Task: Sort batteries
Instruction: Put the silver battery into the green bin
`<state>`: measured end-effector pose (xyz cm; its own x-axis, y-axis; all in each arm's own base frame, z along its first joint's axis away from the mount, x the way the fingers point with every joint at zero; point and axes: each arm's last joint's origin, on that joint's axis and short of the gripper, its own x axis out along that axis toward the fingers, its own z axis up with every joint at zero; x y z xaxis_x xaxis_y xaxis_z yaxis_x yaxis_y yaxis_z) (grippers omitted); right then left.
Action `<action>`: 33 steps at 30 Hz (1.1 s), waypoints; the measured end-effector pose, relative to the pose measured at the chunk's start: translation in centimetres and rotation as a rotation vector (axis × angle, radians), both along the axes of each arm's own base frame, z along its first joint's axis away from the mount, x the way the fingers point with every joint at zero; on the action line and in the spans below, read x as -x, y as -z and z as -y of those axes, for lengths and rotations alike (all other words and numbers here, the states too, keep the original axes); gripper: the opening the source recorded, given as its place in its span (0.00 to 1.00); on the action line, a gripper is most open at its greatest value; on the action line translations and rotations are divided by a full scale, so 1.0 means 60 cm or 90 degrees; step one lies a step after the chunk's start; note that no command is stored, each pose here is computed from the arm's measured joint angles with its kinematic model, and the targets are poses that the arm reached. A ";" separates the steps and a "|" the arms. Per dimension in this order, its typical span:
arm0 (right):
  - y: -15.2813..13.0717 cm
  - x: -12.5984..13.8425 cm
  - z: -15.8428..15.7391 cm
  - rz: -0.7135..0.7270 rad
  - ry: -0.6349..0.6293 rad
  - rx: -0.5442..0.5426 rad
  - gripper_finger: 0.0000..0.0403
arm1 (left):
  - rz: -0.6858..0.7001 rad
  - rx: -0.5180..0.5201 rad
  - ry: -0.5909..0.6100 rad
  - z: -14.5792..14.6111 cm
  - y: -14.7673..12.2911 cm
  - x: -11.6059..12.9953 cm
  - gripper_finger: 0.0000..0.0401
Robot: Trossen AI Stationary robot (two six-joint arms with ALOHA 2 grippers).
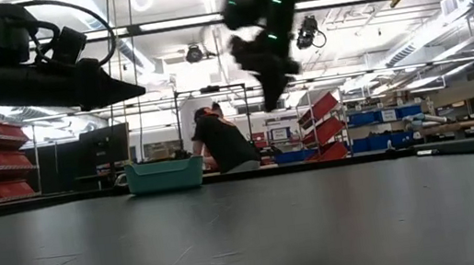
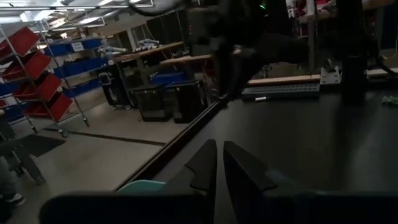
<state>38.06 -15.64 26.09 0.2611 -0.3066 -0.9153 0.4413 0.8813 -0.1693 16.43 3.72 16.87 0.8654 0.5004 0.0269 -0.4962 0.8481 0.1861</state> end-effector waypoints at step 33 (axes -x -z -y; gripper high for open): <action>0.168 0.357 0.069 -0.121 0.429 -0.030 0.31 | 0.001 -0.003 0.010 0.001 -0.001 0.000 0.11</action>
